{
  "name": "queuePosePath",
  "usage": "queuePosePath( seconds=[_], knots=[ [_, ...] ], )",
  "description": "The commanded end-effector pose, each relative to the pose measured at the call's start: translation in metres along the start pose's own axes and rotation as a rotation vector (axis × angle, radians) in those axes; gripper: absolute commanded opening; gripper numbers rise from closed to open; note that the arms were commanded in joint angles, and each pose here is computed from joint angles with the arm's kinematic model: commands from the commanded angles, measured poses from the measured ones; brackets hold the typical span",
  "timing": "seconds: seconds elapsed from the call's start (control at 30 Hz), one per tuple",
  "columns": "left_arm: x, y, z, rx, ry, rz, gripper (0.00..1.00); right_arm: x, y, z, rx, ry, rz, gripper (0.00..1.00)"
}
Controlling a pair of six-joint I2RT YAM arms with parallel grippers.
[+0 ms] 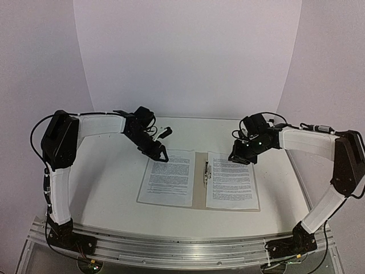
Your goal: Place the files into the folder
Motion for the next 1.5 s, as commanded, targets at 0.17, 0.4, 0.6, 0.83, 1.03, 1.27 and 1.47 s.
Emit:
queuePosePath(
  seconds=[0.17,0.4,0.6,0.83,1.03,1.27,1.47],
  knots=[
    [-0.066,-0.026,-0.001,0.149,0.044,-0.197,0.56,0.013,-0.058,0.053,-0.284,0.03,0.152,0.04],
    [-0.067,-0.039,0.002,0.167,0.043,-0.211,0.56,0.014,-0.086,0.054,-0.228,0.035,0.156,0.0],
    [-0.059,-0.042,0.001,0.182,0.048,-0.199,0.56,0.008,-0.08,0.057,-0.208,0.04,0.107,0.0],
    [-0.057,-0.043,0.0,0.19,0.04,-0.193,0.56,0.007,-0.098,0.036,-0.1,0.01,0.105,0.0],
    [-0.058,-0.042,0.0,0.19,0.025,-0.194,0.57,-0.002,-0.086,0.036,-0.072,0.026,0.057,0.0],
    [-0.058,-0.044,-0.001,0.192,0.024,-0.191,0.57,-0.002,-0.078,0.025,-0.043,0.005,0.054,0.0],
    [-0.06,-0.046,-0.002,0.193,0.018,-0.193,0.57,0.003,-0.093,0.021,-0.046,-0.004,0.112,0.0]
  ],
)
Point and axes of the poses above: each gripper's point midway between its finger pads, its own y axis back along the fingers, its own z axis along the line the jaws close on, x = y × z, the point moved 9 cm from there along y, back along the fingers, and after that the axes turned 10 degrees about -y, right-handed, at the moved point
